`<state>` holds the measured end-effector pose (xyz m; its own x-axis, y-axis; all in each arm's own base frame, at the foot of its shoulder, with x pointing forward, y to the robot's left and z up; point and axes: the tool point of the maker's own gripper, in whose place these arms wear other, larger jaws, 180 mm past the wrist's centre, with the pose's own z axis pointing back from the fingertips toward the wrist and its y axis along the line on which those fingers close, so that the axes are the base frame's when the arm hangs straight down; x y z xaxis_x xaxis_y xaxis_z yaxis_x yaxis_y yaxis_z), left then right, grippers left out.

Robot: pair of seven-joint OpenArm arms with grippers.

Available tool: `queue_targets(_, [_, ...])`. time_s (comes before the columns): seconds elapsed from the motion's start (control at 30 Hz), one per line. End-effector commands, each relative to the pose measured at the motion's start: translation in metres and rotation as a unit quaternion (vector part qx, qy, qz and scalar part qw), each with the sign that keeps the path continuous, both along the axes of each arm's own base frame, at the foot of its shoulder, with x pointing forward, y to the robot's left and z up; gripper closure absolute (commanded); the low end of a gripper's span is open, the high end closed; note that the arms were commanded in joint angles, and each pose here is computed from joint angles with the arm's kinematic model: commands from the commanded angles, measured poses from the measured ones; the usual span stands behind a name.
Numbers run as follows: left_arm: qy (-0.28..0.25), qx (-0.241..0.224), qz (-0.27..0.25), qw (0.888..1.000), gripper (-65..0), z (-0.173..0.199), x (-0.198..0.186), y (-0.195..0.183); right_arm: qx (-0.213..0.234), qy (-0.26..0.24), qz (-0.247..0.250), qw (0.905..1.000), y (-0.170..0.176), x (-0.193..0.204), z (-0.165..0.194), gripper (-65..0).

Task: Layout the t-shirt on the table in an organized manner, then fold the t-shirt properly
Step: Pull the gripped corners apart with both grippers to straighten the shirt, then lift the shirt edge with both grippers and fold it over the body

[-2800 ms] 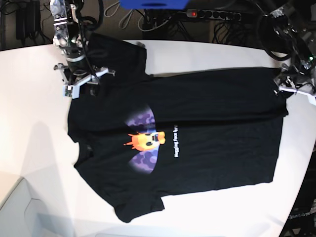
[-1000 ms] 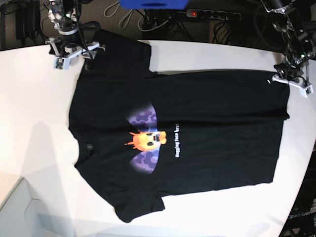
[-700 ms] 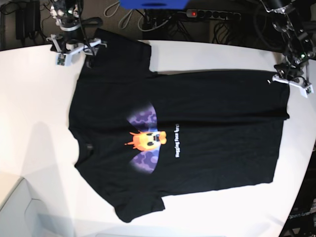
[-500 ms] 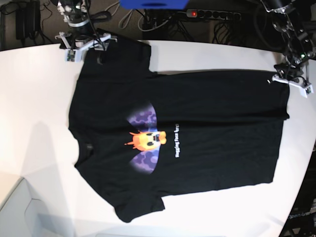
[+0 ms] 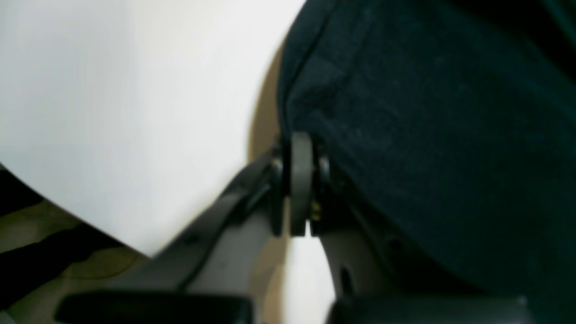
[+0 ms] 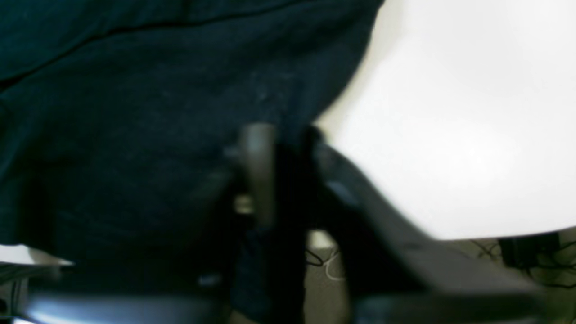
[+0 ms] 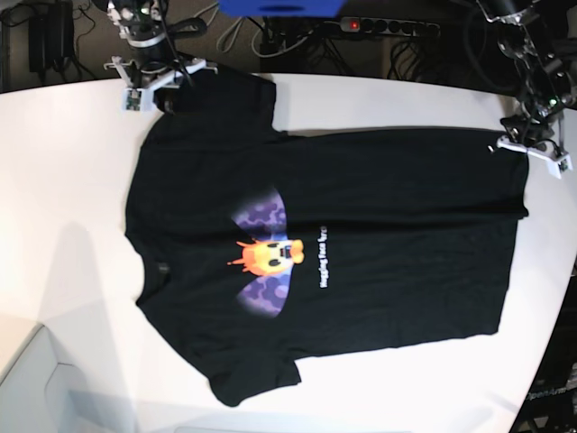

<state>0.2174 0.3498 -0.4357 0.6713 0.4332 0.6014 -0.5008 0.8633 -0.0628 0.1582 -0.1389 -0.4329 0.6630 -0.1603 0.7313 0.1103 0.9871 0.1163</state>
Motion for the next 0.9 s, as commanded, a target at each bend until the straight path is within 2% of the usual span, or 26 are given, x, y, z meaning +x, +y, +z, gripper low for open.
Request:
queue_targets(0.0, [0.039, -0.016, -0.003, 0.999, 0.0, -0.011, -0.015, -0.006, 0.009, 0.027, 0.003, 0.9996, 0.003, -0.013, -0.007, 0.0])
queue_targets(0.1, [0.028, -0.003, -0.009, 1.0, 0.0, 0.0, -0.015, -0.004, 0.01, 0.021, 0.003, 0.9997, 0.004, -0.015, -0.003, 0.0])
queue_targets(0.17, [0.011, 0.009, -0.017, 1.0, 0.0, 0.014, -0.01, -0.007, 0.011, -0.001, 0.003, 0.9999, 0.004, -0.007, 0.008, 0.0])
queue_targets(0.3, [-0.025, 0.035, -0.032, 0.999, 0.0, 0.043, 0.004, -0.008, 0.01, -0.063, 0.0, 0.998, 0.003, 0.012, 0.04, 0.0])
queue_targets(0.4, [-0.052, 0.053, -0.033, 0.997, 0.0, 0.065, 0.011, -0.005, 0.011, -0.118, -0.002, 0.993, 0.003, 0.025, 0.071, 0.0])
queue_targets(0.63, [-0.116, 0.092, -0.007, 0.989, 0.0, 0.116, 0.02, 0.013, -0.005, -0.225, -0.021, 0.9742, -0.011, 0.047, 0.122, 0.0])
queue_targets(0.77, [-0.15, 0.105, -0.011, 0.983, 0.0, 0.141, 0.035, 0.011, -0.01, -0.287, -0.028, 0.9574, -0.015, 0.059, 0.148, 0.0])
queue_targets(0.87, [-0.186, 0.118, -0.017, 0.975, 0.0, 0.167, 0.049, 0.007, -0.013, -0.34, -0.032, 0.9397, -0.016, 0.069, 0.172, 0.0])
